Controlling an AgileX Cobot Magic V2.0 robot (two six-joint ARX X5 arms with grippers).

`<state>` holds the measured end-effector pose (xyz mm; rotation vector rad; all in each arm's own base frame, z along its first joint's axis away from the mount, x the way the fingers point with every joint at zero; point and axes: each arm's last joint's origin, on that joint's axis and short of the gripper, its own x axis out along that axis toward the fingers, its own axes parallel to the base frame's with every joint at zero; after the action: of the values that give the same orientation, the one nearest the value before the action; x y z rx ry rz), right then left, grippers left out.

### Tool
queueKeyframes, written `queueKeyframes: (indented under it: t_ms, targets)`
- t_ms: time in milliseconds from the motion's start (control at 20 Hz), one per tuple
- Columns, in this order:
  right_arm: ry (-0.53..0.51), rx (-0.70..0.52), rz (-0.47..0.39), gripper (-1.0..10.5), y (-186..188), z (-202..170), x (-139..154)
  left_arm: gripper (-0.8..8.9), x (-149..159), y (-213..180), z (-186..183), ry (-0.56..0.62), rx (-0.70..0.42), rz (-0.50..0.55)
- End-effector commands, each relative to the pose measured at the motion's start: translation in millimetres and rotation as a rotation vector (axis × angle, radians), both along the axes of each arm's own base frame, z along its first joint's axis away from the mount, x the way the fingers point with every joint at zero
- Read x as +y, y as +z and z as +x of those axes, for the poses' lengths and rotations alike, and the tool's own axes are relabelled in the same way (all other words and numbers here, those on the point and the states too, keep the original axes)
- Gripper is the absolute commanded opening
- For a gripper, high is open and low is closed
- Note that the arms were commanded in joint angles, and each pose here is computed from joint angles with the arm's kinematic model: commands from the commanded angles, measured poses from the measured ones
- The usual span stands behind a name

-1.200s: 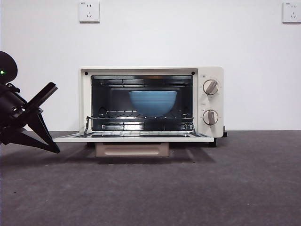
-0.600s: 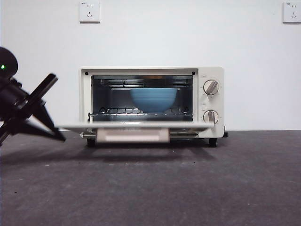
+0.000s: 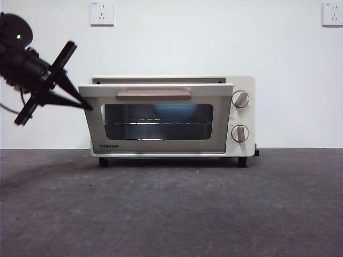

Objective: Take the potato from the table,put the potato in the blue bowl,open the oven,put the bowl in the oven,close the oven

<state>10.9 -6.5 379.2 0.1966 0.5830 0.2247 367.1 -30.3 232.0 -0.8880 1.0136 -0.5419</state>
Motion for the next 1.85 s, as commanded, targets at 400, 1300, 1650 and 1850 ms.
queueKeyframes:
  t_ms: [400,1300,1650,1850]
  targets:
    - [-0.043,0.005,-0.028,-0.1,-3,1,-1,-0.06,-2,38,20,0.096,-0.16,0.062]
    - [-0.042,0.003,-0.032,0.0,-3,0,-1,-0.06,-3,108,-50,-0.076,-0.377,0.232]
    - [-0.042,0.003,-0.032,0.0,-3,1,-1,-0.04,3,201,-169,0.024,-0.753,0.346]
    - [-0.042,0.003,-0.032,0.0,-3,0,-1,-0.04,6,221,-211,0.05,-0.883,0.34]
